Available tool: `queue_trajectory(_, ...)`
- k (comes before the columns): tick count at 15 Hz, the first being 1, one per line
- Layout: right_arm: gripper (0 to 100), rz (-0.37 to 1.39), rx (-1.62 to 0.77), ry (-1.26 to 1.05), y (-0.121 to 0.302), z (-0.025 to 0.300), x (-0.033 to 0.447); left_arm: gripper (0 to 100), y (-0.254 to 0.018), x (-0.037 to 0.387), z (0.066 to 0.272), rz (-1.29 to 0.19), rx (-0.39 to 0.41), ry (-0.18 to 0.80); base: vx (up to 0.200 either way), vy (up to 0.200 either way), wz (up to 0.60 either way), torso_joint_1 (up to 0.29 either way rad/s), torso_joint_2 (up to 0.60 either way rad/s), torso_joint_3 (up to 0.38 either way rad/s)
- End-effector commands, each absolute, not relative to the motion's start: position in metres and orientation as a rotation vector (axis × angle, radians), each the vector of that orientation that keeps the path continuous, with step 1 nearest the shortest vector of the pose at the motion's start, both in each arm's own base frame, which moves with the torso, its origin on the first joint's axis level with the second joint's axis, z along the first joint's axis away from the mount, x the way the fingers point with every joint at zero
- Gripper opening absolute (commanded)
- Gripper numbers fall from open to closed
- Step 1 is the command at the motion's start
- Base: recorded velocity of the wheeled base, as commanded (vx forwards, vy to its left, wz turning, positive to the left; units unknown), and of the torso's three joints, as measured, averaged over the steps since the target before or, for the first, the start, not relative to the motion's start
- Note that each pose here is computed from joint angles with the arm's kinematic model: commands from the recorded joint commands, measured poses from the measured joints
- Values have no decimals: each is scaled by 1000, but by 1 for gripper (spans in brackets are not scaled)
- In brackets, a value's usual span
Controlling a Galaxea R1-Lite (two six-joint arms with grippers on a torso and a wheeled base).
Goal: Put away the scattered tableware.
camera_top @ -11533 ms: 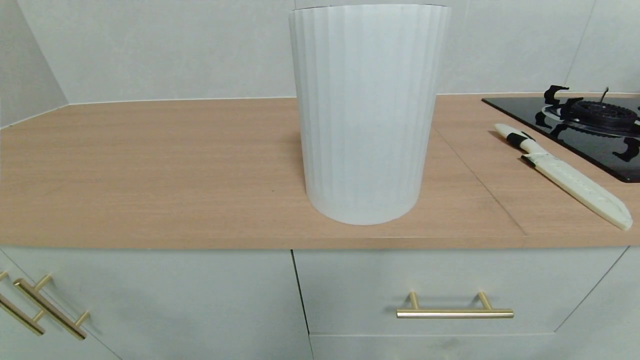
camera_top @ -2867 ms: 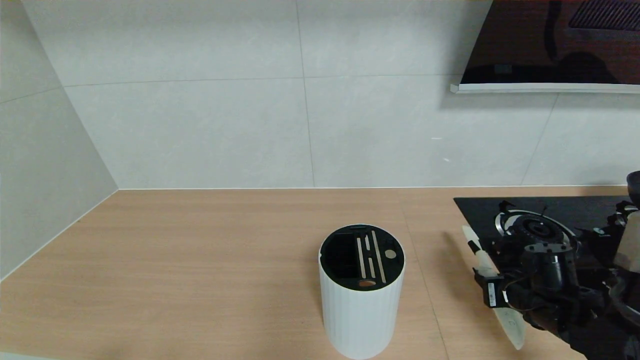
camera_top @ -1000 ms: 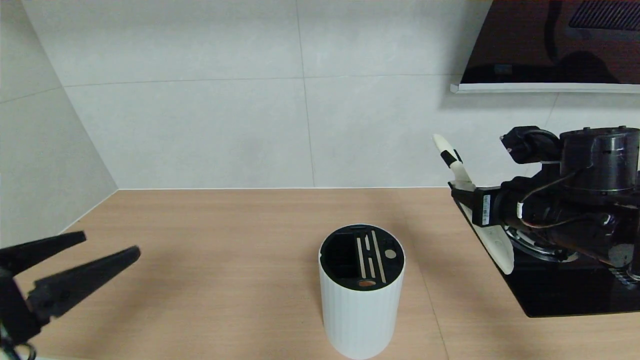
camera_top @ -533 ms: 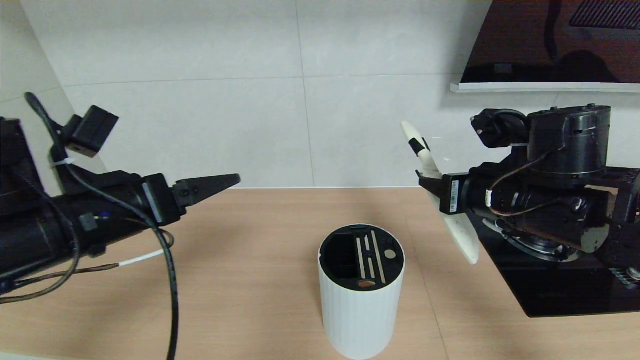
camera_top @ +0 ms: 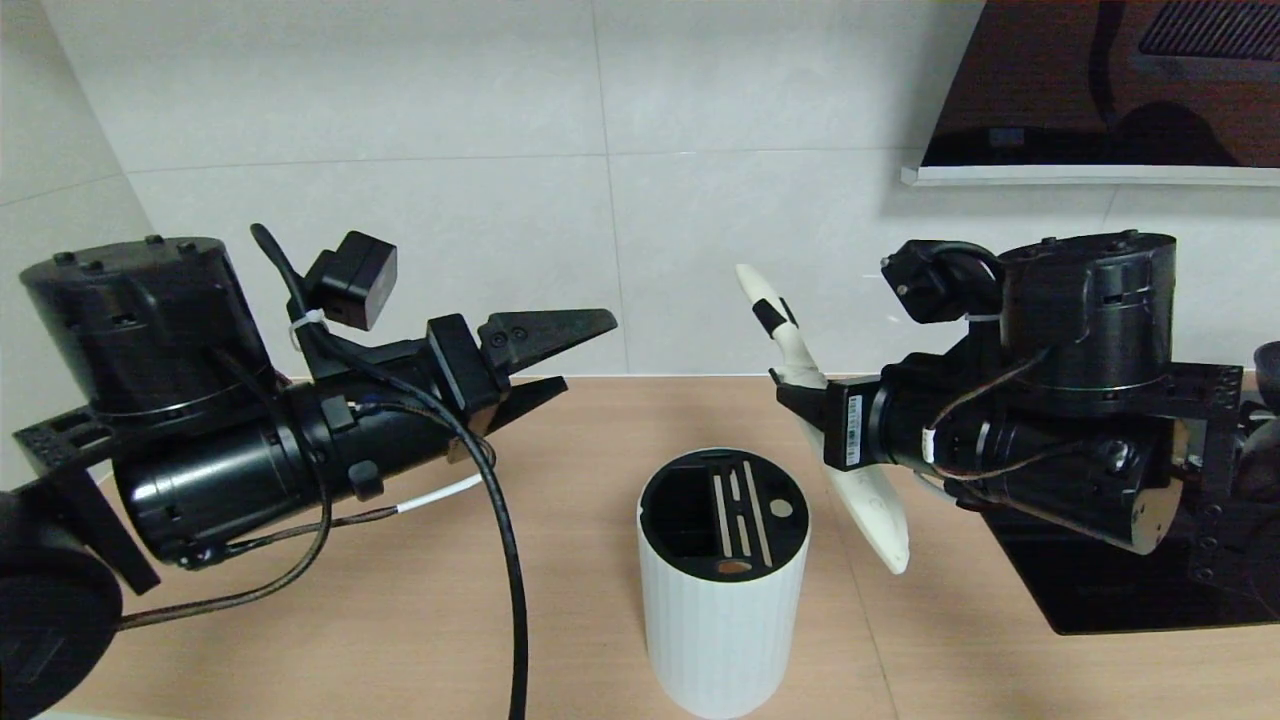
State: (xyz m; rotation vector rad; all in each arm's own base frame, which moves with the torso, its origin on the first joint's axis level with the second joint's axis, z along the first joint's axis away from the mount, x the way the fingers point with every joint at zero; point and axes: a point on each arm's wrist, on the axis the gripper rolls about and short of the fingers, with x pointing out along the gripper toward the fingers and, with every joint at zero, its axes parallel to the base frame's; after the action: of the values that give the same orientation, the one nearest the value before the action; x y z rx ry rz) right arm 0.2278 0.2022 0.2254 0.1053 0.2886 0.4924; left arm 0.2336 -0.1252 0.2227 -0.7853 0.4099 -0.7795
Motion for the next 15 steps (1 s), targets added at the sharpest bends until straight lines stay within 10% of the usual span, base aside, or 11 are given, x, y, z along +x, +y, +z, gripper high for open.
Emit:
queue_trajectory(1,0,515,120,295,208,225,223,100,-131,231,220,-809,-807,448,0,0,0,0,0,0)
queue_trajectory(15,0,670,177,345,245,222,186,100,-176,238,192,-873,-916,498,0,0,0,0,0,0)
